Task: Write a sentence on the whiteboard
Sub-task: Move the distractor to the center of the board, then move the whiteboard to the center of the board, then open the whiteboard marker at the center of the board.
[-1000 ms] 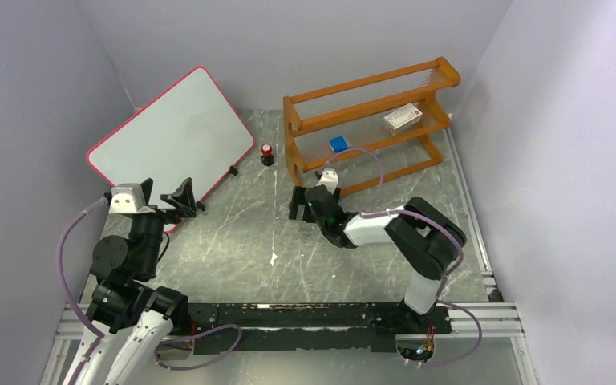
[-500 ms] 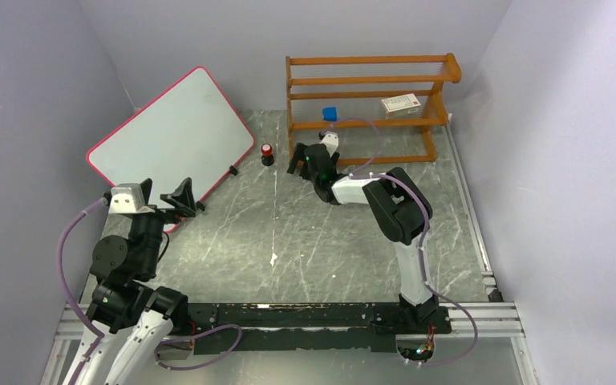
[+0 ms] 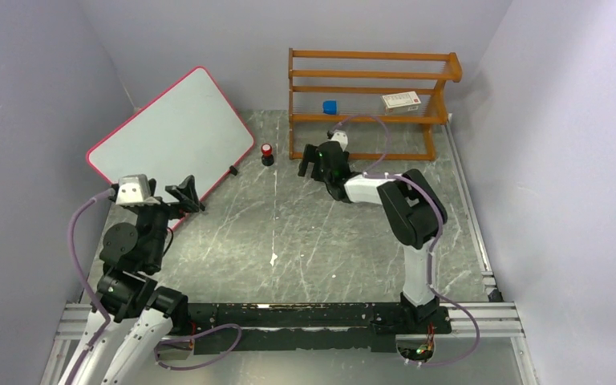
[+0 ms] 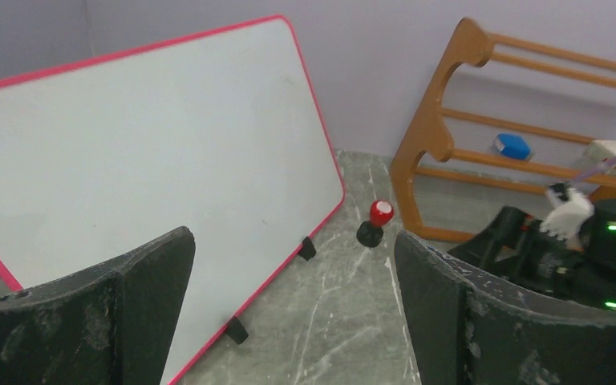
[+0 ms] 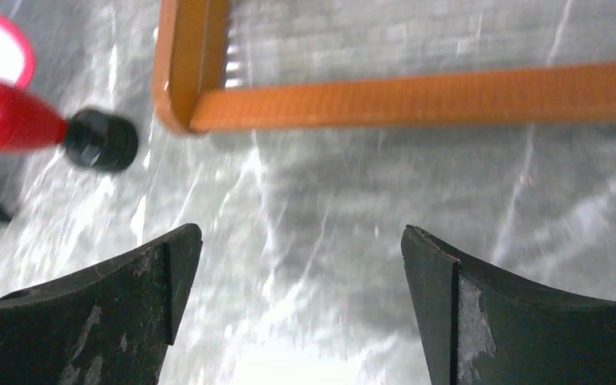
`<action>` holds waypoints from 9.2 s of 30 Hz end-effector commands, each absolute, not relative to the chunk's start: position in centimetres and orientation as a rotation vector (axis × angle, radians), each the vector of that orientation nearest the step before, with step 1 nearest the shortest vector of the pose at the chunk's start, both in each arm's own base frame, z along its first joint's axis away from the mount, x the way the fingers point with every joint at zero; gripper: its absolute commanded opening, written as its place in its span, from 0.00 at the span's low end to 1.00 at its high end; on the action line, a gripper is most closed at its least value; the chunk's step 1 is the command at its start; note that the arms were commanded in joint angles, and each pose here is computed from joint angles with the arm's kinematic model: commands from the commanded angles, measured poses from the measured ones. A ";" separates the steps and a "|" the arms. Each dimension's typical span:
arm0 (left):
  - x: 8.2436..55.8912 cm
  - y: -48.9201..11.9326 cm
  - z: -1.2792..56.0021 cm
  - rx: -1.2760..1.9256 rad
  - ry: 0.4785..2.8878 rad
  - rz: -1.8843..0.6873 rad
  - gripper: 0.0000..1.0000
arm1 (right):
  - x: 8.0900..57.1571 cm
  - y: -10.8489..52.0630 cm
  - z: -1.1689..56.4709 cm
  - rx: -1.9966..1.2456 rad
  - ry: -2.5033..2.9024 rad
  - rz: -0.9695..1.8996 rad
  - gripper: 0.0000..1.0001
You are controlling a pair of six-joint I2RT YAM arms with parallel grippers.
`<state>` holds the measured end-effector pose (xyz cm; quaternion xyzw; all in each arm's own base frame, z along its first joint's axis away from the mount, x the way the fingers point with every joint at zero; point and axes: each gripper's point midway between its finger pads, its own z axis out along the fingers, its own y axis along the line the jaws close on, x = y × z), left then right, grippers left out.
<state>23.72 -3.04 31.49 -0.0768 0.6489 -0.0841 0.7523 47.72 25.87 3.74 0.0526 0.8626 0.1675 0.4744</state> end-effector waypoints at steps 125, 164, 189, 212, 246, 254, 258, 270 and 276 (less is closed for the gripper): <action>20.7 -27.0 0.5 -0.385 2.458 -0.158 0.05 | 28.3 10.8 18.8 0.237 1.800 0.163 1.00; 18.4 -34.4 10.8 -0.150 2.355 -0.420 0.84 | 26.0 8.5 21.9 0.258 1.869 0.101 1.00; 28.9 -19.4 31.6 0.216 1.852 -0.417 0.98 | 27.0 1.1 16.2 0.631 2.245 -0.089 1.00; 26.9 -13.2 33.5 0.119 1.629 -0.266 0.98 | 23.1 -3.9 4.1 1.137 2.550 -0.108 0.60; 26.1 -17.4 32.7 0.330 1.578 -0.499 0.98 | 24.9 -1.2 2.7 0.962 2.631 -0.103 0.00; 26.1 -19.6 31.2 0.365 1.676 -0.596 0.98 | 26.3 2.5 9.4 0.715 2.496 -0.007 0.00; 26.1 -20.2 31.3 0.387 1.710 -0.614 0.98 | 26.2 4.0 13.4 0.571 2.417 0.084 0.00; 24.4 -23.4 32.9 0.464 1.795 -0.817 0.98 | 25.1 11.6 21.5 -0.040 2.277 0.523 0.00; 24.4 -24.9 32.5 0.436 1.882 -0.908 0.96 | 24.4 14.5 22.8 -0.283 2.230 0.601 0.00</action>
